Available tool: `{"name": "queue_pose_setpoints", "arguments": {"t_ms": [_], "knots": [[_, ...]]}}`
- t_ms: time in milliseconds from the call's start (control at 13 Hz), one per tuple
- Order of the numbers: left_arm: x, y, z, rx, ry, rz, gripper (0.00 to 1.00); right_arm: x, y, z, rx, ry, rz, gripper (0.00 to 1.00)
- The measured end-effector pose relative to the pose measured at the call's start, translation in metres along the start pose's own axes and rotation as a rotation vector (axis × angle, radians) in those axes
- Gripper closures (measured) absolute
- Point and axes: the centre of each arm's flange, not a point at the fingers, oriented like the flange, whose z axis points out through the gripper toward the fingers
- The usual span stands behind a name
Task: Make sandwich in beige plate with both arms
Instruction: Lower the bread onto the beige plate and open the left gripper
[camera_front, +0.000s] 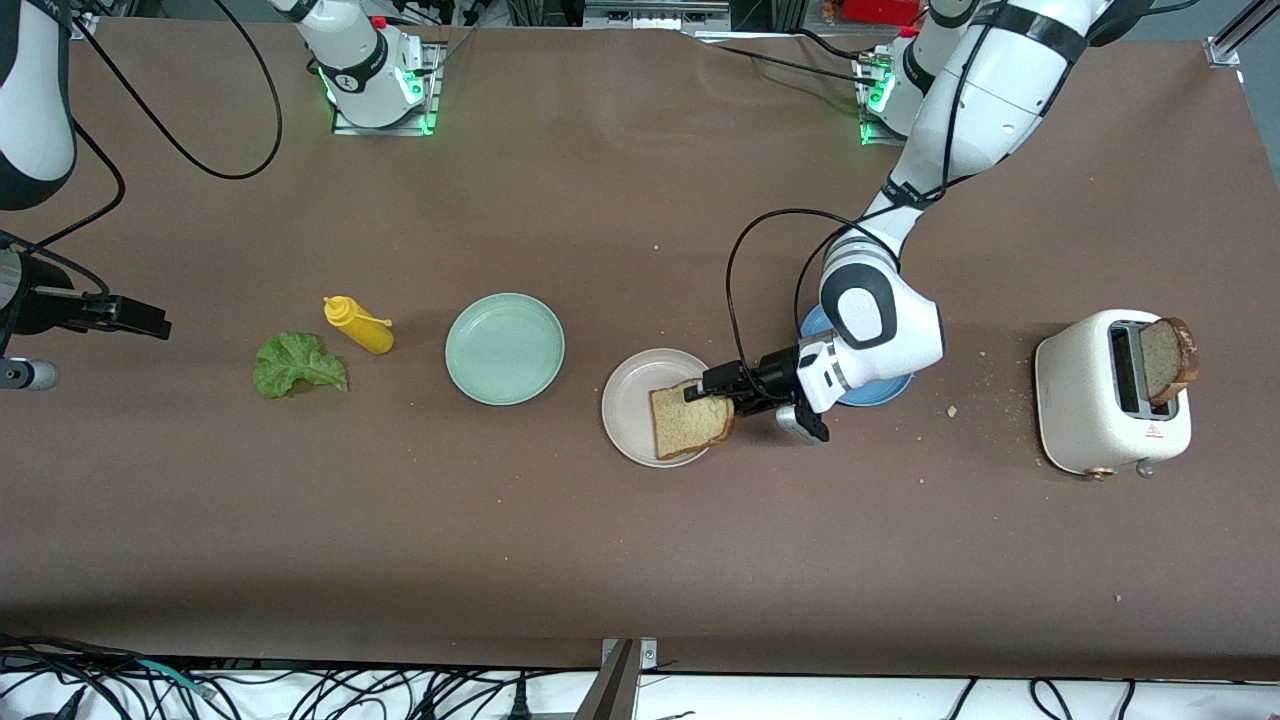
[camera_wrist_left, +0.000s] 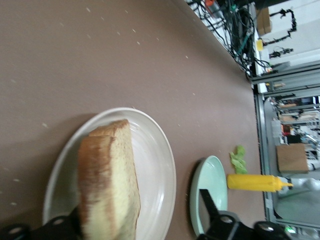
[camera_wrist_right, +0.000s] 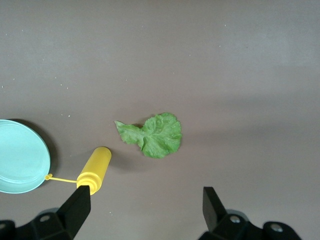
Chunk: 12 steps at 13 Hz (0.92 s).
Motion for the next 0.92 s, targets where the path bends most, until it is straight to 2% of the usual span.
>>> {"name": "queue_pose_setpoints", "arguments": {"t_ms": [77,462,616,925], "knots": [[0.005,-0.003,-0.005,0.031,0.03,0.001,0.0,0.0,0.0,0.0,0.0,0.0,0.0,0.0],[0.009,-0.003,-0.026,0.226,0.189,0.008,0.0,0.0,0.0,0.0,0.004,0.0,0.0,0.0],[0.001,0.002,-0.025,0.26,0.209,0.006,0.0,0.0,-0.001,0.0,0.005,0.0,0.0,0.0],[-0.011,0.012,-0.019,0.277,0.234,-0.034,0.0,0.0,0.0,0.0,0.006,0.0,0.001,0.0]]}}
